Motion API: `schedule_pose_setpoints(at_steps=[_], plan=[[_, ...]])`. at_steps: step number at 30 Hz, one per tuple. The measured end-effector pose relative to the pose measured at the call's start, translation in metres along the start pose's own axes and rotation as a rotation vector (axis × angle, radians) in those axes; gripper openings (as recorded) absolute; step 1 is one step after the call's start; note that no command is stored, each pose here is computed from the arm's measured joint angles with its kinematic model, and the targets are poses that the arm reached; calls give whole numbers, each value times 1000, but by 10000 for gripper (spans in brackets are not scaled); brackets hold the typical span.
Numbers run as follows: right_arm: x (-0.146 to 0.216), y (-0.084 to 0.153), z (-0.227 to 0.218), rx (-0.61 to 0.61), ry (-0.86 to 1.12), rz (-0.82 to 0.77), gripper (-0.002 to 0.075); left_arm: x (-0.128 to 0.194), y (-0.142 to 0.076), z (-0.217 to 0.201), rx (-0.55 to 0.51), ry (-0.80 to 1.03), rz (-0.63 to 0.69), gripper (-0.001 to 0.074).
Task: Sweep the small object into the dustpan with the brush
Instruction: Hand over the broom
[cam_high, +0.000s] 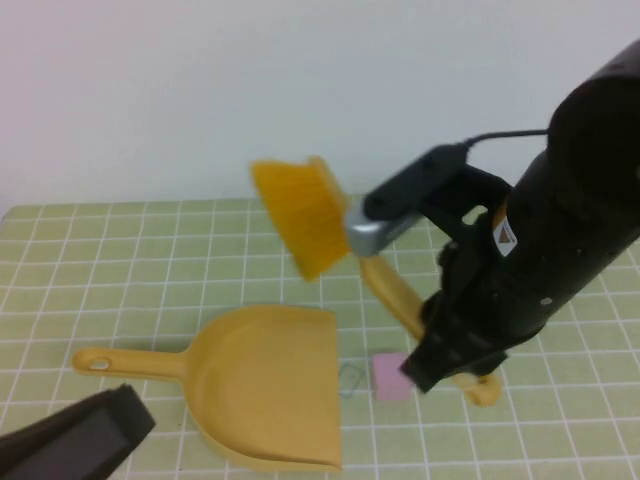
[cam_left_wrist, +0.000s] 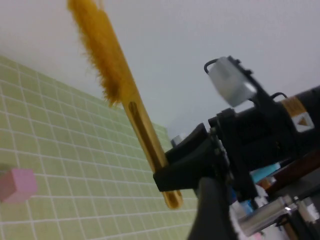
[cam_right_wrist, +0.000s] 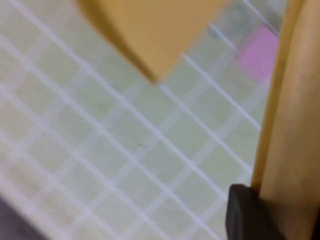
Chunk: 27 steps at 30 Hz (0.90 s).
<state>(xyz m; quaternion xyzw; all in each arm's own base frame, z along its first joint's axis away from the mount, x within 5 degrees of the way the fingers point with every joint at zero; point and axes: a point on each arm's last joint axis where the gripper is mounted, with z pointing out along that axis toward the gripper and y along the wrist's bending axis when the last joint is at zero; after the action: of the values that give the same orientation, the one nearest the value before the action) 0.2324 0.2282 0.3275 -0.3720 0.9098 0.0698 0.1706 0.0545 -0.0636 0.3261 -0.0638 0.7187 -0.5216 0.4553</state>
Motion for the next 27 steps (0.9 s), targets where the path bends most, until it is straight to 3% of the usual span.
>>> schedule_pose_setpoints(at_steps=[3,7,14,23,27], plan=[[-3,29,-28,-70,-91,-41,187,-4,0,4,25,-2,-60,485],[-4,68,-46,-157,-173,-88,187,-7,1,7,36,-1,-102,536],[3,121,-57,-260,-219,-193,187,-7,1,8,34,1,-98,546],[10,146,-62,-314,-242,-245,187,-9,4,8,12,-19,-87,542],[9,149,-63,-332,-265,-239,187,-9,4,8,6,-21,-82,484]])
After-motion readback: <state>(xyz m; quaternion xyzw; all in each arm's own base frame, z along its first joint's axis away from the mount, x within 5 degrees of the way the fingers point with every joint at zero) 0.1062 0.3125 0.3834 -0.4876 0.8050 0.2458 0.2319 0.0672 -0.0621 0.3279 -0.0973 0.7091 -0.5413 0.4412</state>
